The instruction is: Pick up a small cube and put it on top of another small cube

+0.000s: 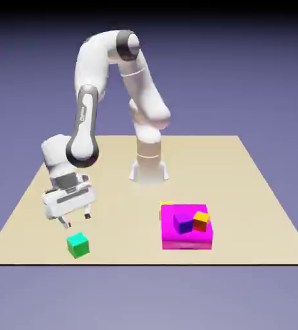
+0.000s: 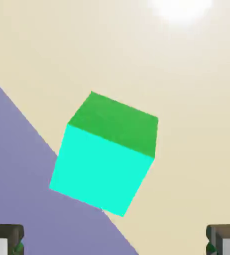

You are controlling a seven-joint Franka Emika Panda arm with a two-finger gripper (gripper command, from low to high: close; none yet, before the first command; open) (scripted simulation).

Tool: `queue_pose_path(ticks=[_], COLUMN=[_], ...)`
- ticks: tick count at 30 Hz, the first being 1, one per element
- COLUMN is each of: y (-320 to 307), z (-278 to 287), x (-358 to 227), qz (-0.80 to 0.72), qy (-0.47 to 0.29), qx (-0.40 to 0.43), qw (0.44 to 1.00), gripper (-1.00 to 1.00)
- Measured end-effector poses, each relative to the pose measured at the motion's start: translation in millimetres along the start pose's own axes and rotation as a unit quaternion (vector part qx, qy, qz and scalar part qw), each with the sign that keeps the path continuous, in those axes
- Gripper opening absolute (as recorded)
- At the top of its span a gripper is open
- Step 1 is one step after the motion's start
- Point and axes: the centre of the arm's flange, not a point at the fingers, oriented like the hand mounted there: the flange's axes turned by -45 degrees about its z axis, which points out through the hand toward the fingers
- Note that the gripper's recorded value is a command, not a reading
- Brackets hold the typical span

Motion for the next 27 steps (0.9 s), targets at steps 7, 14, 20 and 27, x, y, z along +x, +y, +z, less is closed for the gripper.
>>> queue_pose_path(ticks=[7,14,20,27], y=[-5.6,-6.1,17.7,100.6], z=[48.5,33.2,30.2,73.6], x=[21.8,19.9,-45.5,-149.1], qz=[0.073,0.073,-0.097,-0.420], qy=[-0.037,-0.037,-0.043,-0.060], qx=[0.007,0.007,-0.083,-0.280], qw=[0.997,0.997,0.991,0.861], gripper=[0.00,-1.00,-1.00,-1.00])
